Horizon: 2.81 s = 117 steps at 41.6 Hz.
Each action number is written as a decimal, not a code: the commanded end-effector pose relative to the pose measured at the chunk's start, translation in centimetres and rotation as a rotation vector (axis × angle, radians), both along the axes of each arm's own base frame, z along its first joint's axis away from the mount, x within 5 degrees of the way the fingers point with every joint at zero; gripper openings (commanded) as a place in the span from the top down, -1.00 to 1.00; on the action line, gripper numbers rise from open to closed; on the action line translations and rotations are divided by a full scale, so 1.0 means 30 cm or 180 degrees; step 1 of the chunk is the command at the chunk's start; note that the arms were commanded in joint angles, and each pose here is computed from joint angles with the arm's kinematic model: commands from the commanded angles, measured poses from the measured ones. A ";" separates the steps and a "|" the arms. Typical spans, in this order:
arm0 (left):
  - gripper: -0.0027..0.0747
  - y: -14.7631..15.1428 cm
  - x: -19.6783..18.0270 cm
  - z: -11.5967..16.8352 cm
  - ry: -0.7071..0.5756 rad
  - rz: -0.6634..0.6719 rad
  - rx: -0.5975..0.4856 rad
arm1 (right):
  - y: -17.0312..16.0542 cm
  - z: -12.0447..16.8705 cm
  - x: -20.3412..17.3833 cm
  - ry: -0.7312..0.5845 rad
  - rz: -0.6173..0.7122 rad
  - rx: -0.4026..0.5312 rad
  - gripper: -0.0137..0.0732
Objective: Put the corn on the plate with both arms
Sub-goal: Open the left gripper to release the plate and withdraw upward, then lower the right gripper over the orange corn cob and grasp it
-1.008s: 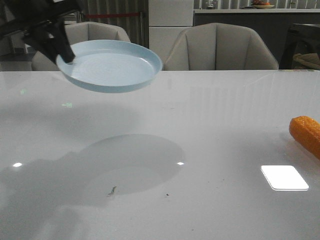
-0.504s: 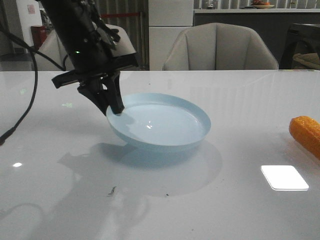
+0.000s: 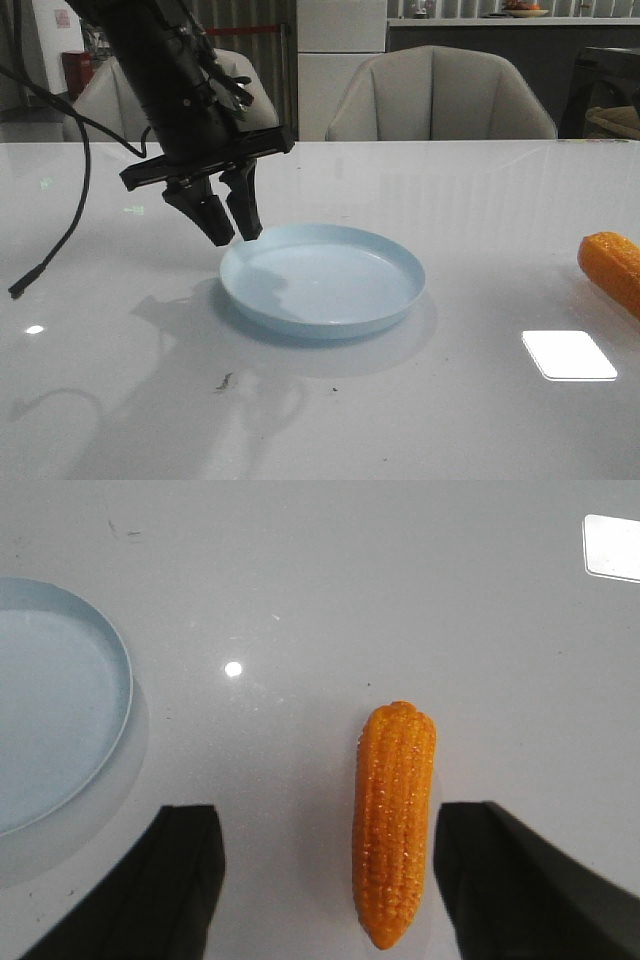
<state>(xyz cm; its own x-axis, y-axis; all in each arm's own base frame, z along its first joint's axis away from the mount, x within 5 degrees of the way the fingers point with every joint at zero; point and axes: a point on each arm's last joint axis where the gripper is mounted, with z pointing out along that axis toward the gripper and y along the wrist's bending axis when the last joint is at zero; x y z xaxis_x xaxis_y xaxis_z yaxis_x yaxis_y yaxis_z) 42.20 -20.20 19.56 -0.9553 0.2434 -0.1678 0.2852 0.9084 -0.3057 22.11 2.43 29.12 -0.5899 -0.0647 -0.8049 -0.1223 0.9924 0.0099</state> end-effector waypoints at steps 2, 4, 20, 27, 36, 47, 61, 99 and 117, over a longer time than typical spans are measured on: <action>-0.01 -0.010 -0.005 0.131 -0.0346 -0.0017 -0.0144 | -0.002 0.061 0.011 -0.0313 -0.0014 0.0021 -0.59; 0.00 -0.006 -0.002 0.129 -0.0371 -0.0012 -0.0094 | -0.002 0.060 0.011 -0.0295 -0.0013 0.0019 -0.59; 0.00 0.102 0.038 0.351 -0.1405 -0.0033 0.0504 | -0.002 0.054 0.007 -0.0225 -0.0008 0.0014 -0.59; 0.00 0.160 -0.019 0.591 -0.2308 0.0056 0.0603 | -0.002 0.054 0.007 -0.0225 -0.0008 0.0014 -0.59; 0.00 0.307 -0.139 0.873 -0.3152 0.0430 0.0391 | -0.002 0.054 0.007 -0.0225 -0.0008 0.0014 -0.59; 0.00 0.573 -0.238 0.994 -0.3503 0.1044 0.0610 | -0.002 0.054 0.007 -0.0222 -0.0008 0.0014 -0.59; 0.00 0.696 -0.455 0.778 -0.3770 0.1257 0.0711 | -0.002 0.053 0.006 -0.0210 -0.0007 0.0013 -0.59; 0.00 0.680 -0.818 0.467 -0.3779 0.1407 0.0390 | -0.074 0.104 0.294 0.0854 -0.0480 0.0076 -0.59; 0.00 0.680 -0.818 0.466 -0.3768 0.1416 0.0380 | -0.086 -0.114 0.551 0.1850 -0.0416 -0.0236 -0.59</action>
<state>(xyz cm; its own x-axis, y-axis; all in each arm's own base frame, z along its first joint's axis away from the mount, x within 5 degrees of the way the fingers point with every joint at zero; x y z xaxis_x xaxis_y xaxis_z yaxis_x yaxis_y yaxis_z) 17.54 0.20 31.77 -0.3449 0.0228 -0.9384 -0.0052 0.9996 0.0262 38.18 0.21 24.07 -0.9576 0.0167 -0.2877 0.0202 0.9998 -0.0093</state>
